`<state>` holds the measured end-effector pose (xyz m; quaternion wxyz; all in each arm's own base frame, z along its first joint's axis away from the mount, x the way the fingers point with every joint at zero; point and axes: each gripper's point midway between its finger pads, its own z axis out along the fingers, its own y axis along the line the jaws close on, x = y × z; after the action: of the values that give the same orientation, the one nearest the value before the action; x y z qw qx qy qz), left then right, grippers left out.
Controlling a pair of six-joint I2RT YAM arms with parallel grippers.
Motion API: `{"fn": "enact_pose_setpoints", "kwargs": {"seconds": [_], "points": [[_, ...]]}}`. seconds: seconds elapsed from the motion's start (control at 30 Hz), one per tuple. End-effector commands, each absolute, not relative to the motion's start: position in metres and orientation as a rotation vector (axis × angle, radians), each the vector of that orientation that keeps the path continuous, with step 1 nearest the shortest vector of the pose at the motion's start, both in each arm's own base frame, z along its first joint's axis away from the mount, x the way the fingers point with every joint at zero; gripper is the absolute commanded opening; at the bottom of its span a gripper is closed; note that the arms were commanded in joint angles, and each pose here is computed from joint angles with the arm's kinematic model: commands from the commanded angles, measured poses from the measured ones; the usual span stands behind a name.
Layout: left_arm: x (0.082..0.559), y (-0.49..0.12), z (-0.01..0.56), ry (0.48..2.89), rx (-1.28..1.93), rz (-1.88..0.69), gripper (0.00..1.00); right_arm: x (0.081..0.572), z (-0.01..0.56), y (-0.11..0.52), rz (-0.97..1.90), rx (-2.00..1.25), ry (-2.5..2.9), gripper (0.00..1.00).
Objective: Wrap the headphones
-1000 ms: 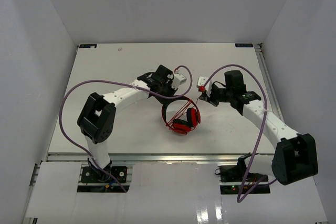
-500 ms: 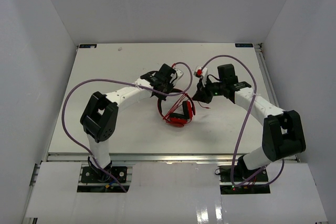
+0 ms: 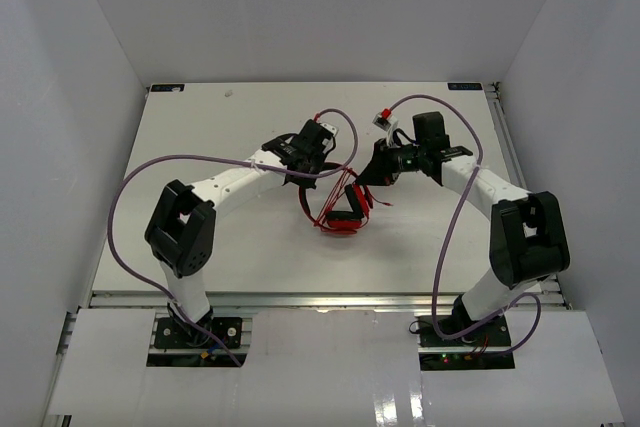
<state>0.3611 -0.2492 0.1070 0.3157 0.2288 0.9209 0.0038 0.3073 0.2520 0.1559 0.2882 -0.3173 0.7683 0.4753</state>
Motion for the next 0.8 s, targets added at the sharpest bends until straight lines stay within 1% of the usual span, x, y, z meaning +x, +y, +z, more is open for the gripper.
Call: {"fn": "enact_pose_setpoints", "kwargs": {"seconds": [0.0,0.2,0.33,0.53,0.77], "points": [[0.372,-0.252,0.150,2.332,0.373,-0.063,0.00,0.299,0.207,0.269,1.572,-0.795,1.984,0.08],[0.375,-0.250,0.158,2.310,0.311,-0.064,0.00,0.295,0.224,0.270,1.760,-0.719,2.008,0.08],[0.380,-0.251,0.165,2.287,0.245,-0.077,0.00,0.294,0.233,0.271,1.788,-0.724,1.981,0.08],[0.390,-0.252,0.171,2.263,0.082,-0.087,0.00,0.294,0.237,0.270,1.755,-0.688,1.998,0.08],[0.395,-0.267,0.153,2.306,-0.044,-0.155,0.00,0.305,0.224,0.269,1.656,-0.661,2.049,0.11]]}}
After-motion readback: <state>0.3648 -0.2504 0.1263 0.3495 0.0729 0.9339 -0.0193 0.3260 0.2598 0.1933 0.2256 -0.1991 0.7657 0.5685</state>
